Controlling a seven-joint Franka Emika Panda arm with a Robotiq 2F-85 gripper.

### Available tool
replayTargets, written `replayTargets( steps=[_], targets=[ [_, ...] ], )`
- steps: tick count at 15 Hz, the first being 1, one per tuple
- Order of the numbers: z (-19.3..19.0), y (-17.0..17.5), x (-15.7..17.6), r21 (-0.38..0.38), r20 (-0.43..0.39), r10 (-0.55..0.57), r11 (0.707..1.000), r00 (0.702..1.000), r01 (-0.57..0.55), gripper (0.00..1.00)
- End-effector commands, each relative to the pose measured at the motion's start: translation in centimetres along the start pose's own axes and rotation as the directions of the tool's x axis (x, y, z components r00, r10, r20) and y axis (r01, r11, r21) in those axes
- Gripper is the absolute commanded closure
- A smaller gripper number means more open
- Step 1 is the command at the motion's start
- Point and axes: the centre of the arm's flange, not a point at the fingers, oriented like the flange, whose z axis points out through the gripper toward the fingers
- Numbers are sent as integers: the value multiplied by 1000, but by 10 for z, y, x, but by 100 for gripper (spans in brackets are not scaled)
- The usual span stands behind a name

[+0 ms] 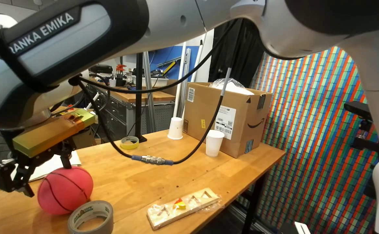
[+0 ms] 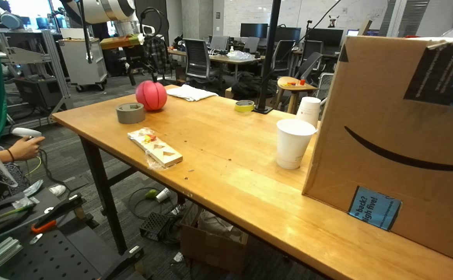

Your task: Put the white ball in the cup, then put the basketball on the tape

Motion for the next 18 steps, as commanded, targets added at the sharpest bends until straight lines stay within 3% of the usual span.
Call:
replayTargets(
  steps=[1, 7, 9, 12, 14, 15, 16, 18],
  targets=[
    [8, 21, 27, -48, 20, 16, 999, 1000, -15, 0],
    [17, 55, 35, -78, 30, 56, 995, 998, -54, 0],
    [18, 58, 35, -83, 32, 58, 995, 998, -55, 27],
    [16, 64, 33, -85, 31, 65, 994, 997, -62, 51],
    [14, 67, 31, -88, 31, 69, 994, 997, -66, 62],
    [14, 68, 30, -90, 30, 70, 994, 997, -67, 61],
    [10, 70, 27, -97, 24, 72, 993, 997, -70, 77],
    [1, 75, 23, -100, 15, 79, 992, 997, -77, 82]
  ],
)
